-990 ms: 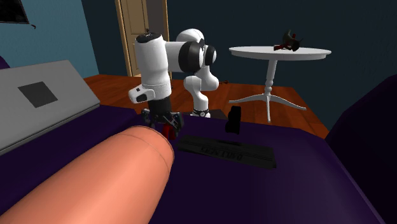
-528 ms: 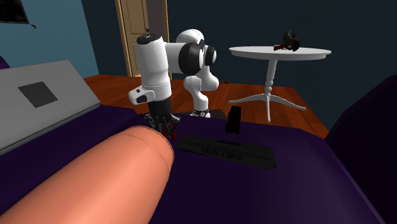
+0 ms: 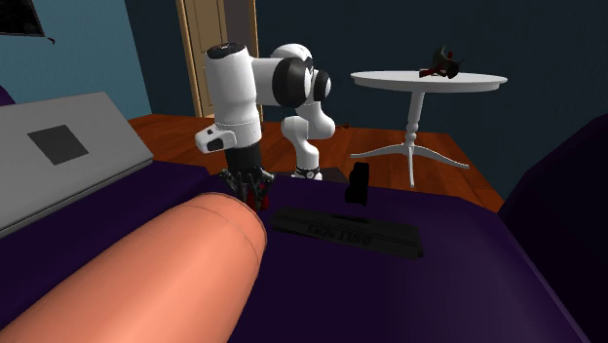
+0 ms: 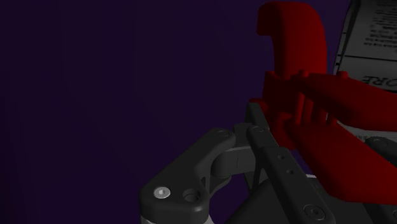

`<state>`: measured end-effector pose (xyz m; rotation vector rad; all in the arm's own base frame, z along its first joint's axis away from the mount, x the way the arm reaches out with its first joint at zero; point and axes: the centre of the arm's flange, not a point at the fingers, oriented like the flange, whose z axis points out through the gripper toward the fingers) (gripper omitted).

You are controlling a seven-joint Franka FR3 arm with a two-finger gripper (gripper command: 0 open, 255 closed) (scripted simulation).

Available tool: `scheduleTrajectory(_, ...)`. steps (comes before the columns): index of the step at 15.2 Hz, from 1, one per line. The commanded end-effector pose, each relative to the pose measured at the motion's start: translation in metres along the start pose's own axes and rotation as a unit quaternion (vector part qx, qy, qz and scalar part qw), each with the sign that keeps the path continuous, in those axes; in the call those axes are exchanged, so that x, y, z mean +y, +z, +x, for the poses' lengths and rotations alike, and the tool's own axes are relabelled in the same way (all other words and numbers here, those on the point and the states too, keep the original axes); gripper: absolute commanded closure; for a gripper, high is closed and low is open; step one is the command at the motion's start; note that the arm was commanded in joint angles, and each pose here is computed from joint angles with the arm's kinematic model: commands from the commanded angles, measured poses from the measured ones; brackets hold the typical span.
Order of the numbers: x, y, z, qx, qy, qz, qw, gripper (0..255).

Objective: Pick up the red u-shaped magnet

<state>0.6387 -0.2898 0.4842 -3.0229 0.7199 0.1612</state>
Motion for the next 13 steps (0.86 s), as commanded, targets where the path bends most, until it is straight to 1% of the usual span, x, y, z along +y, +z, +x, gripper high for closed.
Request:
scheduleTrajectory(1,-0.001,-0.011,-0.001,0.0,0.0,0.0,1.0,255)
scheduleTrajectory(11,-0.002,-0.063,-0.007,0.0,0.0,0.0,1.0,255)
scheduleTrajectory(13,-0.002,-0.064,-0.007,0.0,0.0,0.0,1.0,255)
